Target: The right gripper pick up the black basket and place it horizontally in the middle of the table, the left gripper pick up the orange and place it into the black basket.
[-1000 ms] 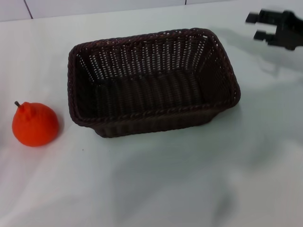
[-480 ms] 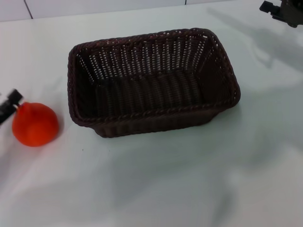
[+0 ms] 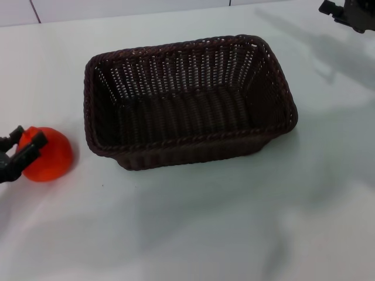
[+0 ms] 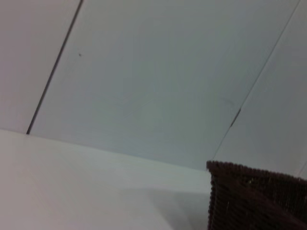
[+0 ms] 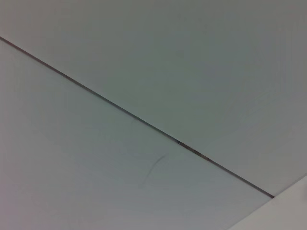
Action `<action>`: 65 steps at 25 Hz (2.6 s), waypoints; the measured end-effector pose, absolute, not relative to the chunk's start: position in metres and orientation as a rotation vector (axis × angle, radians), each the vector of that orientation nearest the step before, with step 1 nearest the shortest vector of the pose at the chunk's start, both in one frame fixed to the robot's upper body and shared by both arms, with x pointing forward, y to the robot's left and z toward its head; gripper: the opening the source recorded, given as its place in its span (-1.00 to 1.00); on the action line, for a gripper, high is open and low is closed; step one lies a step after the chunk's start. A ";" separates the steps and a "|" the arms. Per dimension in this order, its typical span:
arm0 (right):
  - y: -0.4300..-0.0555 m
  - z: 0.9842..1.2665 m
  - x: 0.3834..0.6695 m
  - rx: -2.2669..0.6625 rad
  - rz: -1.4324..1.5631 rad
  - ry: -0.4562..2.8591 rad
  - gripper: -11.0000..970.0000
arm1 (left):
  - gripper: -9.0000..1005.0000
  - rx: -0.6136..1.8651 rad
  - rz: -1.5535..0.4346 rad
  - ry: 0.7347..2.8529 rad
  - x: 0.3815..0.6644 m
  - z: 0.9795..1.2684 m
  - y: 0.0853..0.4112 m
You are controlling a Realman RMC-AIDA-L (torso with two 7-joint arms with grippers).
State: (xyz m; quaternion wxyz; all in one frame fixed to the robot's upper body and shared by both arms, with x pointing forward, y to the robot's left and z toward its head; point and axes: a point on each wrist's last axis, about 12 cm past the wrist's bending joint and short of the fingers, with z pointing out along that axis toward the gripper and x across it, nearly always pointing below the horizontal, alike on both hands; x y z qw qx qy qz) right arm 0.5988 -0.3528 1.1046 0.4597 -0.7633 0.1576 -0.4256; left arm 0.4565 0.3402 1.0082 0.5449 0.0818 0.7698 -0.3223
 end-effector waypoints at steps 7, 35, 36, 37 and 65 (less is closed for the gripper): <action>-0.349 1.103 0.598 -1.873 -1.041 0.392 0.55 | 0.33 0.226 -0.749 1.867 0.460 1.005 0.338; -0.350 1.096 0.591 -1.846 -1.081 0.402 0.55 | -0.74 0.364 -1.059 1.405 0.511 1.073 0.271; -0.349 1.096 0.591 -1.845 -1.081 0.402 0.55 | -0.73 0.388 -1.072 1.422 0.518 1.074 0.261; -0.349 1.095 0.591 -1.843 -1.080 0.404 0.55 | -0.73 0.407 -1.086 1.444 0.524 1.074 0.252; -0.344 1.112 0.594 -1.576 -1.668 0.331 0.55 | 0.76 -0.065 -0.716 1.107 0.453 1.064 0.323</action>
